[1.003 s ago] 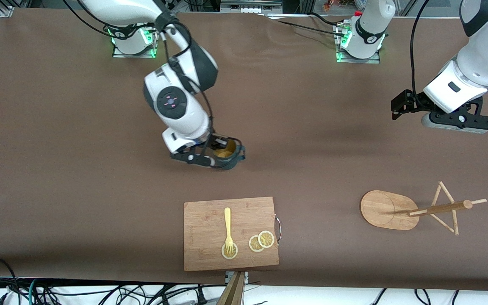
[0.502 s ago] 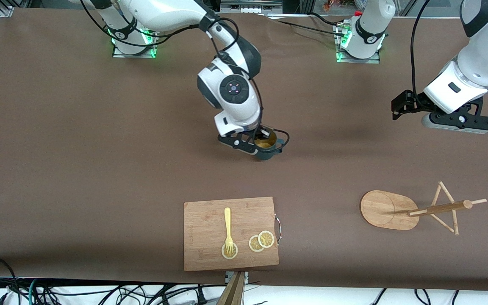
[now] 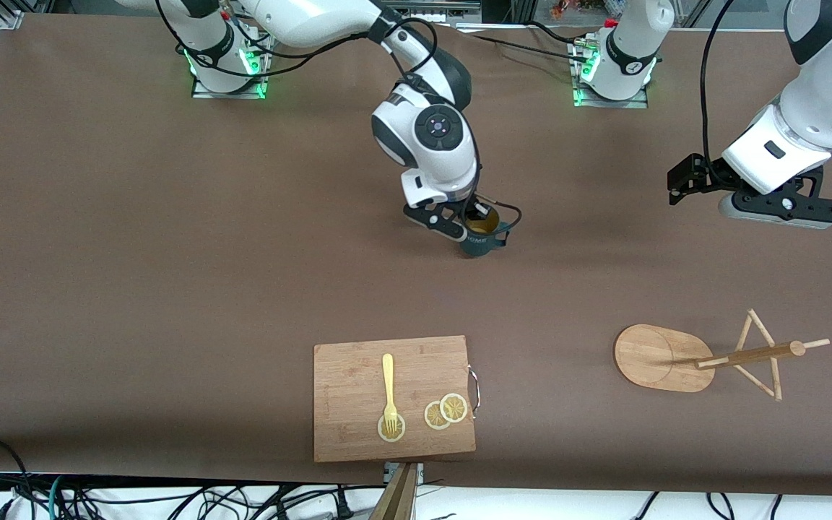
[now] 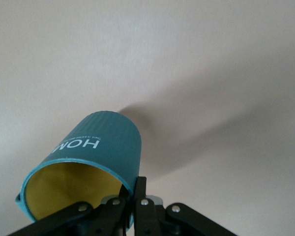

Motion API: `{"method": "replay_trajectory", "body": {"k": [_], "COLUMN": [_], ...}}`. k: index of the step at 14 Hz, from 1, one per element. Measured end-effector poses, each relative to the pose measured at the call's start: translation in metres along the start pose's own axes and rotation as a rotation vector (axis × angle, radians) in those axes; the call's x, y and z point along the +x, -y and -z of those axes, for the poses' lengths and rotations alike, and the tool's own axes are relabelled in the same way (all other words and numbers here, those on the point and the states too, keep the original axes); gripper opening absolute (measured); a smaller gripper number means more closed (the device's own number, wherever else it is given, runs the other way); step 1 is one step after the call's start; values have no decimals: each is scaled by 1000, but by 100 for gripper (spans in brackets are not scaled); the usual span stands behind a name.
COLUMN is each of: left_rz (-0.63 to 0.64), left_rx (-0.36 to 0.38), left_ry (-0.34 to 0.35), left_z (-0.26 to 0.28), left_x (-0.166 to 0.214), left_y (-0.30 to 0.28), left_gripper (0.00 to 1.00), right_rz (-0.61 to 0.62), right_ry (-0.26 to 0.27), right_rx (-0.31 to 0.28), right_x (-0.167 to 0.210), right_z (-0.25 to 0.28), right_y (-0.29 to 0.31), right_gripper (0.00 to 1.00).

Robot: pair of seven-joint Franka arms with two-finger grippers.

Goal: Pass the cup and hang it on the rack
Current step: 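Lift the teal mug with the right gripper and carry it toward the table middle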

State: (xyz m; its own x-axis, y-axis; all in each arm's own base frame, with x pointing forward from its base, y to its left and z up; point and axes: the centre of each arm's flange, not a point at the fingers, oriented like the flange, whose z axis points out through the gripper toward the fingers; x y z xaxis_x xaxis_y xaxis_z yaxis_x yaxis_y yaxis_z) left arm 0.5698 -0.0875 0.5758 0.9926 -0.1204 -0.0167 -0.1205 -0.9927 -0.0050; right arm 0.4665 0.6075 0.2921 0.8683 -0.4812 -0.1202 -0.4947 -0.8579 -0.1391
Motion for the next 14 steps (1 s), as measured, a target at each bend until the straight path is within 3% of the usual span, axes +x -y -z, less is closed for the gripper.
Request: {"method": "replay_trajectory", "body": {"k": [6,12,14], "left_rz": [0,0,0], "left_rx": [0,0,0], "left_ry": [1,7,7], "left_z": [-1,-4,-4], "left_x": [0,2,2], "left_y": [0,0,0], "left_gripper": [100,100,100], "right_rz": [-47,-43,-43], "right_ry": [-2,2,2], "right_rx": [44,31,31], "right_x": [-31,-41,-41], "right_z": [-27,-51,-52], "right_y": [7,4,5], "right_gripper": [4,4,19]}}
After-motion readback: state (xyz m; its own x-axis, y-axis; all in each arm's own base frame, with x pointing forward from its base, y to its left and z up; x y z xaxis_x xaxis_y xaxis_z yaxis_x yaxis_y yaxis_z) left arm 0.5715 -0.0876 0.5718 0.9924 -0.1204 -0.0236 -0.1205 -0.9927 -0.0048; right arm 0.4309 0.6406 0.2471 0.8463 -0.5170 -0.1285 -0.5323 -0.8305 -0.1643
